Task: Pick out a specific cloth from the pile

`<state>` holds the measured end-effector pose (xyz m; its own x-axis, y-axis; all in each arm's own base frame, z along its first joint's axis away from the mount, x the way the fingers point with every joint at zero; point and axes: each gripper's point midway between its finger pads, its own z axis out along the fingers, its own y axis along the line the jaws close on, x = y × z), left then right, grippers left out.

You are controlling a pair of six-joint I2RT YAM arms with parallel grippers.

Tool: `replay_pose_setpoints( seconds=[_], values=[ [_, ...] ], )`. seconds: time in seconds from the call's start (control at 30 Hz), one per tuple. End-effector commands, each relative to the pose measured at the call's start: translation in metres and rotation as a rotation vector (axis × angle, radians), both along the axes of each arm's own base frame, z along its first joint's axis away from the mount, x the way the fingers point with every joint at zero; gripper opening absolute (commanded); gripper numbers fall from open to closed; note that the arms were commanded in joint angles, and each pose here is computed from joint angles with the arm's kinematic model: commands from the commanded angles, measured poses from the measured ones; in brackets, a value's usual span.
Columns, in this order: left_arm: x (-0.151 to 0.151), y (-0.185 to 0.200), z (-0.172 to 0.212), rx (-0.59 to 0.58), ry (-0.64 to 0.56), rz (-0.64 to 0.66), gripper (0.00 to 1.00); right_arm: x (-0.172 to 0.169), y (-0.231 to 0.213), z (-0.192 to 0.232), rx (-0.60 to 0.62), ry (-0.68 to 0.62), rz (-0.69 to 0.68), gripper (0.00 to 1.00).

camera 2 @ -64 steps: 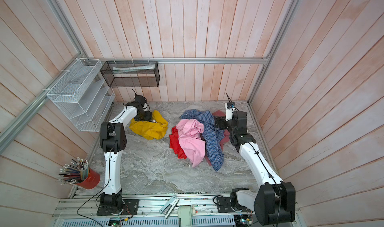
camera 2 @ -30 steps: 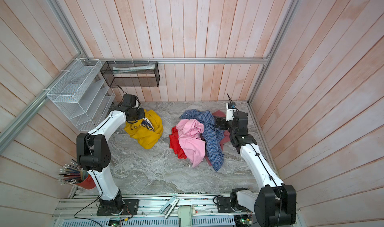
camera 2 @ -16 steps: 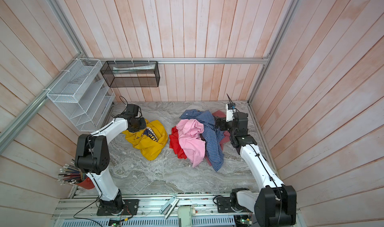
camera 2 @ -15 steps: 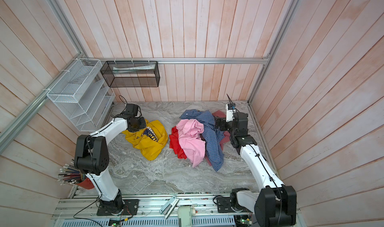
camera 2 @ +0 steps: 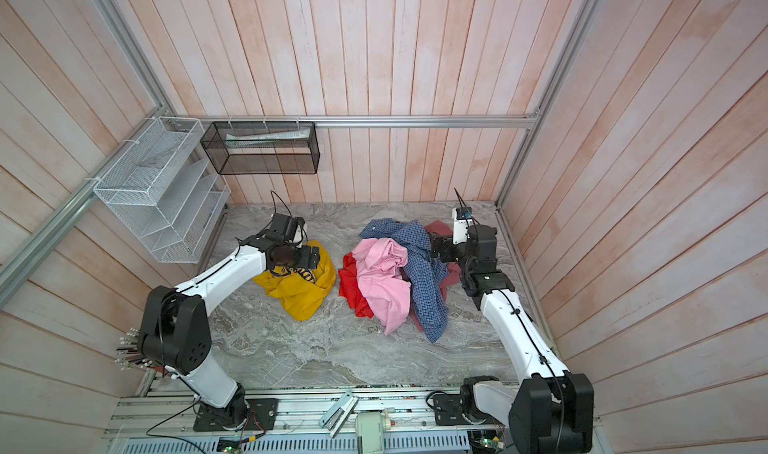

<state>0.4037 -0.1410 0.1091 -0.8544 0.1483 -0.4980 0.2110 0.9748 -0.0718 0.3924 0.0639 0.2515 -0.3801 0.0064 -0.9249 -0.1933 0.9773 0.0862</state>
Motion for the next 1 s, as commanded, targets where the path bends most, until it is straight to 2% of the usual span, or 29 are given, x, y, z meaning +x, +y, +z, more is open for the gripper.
replay_pose_setpoints(
  seconds=[0.0,0.1,0.2,0.3,0.4,0.53,0.6,0.67,0.73,0.77,0.87,0.97],
  values=[
    [-0.02,0.006,-0.033,0.104,0.095,-0.053,0.98,-0.001,-0.003,-0.004,-0.018,0.016,-0.004,0.98],
    [-0.03,-0.007,-0.034,0.122,0.088,-0.145,1.0,-0.002,-0.003,-0.005,-0.021,0.027,-0.001,0.98],
    [-0.038,-0.013,-0.029,0.108,0.063,-0.192,1.0,-0.003,-0.004,-0.009,-0.019,0.037,-0.003,0.98],
    [-0.046,-0.012,-0.037,0.114,0.087,-0.219,1.0,-0.003,-0.004,-0.013,-0.016,0.048,-0.004,0.98],
    [-0.044,0.0,-0.048,0.183,0.094,-0.19,1.0,-0.002,-0.004,-0.012,-0.015,0.045,-0.008,0.98],
    [-0.019,0.019,-0.059,0.284,0.088,-0.095,1.0,0.002,-0.003,-0.012,-0.015,0.048,-0.005,0.98],
    [-0.008,0.017,-0.06,0.291,0.077,-0.092,0.97,0.002,-0.002,-0.01,-0.015,0.048,0.0,0.98],
    [0.002,0.011,-0.057,0.273,0.053,-0.106,0.79,0.001,-0.004,-0.01,-0.021,0.046,-0.005,0.98],
    [0.01,0.01,-0.053,0.26,0.037,-0.1,0.47,-0.001,-0.007,-0.01,-0.028,0.051,-0.02,0.98],
    [0.013,0.011,-0.052,0.26,0.034,-0.098,0.39,-0.003,-0.008,-0.01,-0.032,0.05,-0.024,0.98],
    [0.028,0.029,-0.042,0.271,-0.005,-0.029,0.25,-0.005,-0.012,-0.013,-0.03,0.051,-0.033,0.98],
    [0.045,0.04,-0.03,0.192,-0.039,0.02,0.11,-0.005,-0.012,-0.014,-0.026,0.055,-0.032,0.98]
  ],
)
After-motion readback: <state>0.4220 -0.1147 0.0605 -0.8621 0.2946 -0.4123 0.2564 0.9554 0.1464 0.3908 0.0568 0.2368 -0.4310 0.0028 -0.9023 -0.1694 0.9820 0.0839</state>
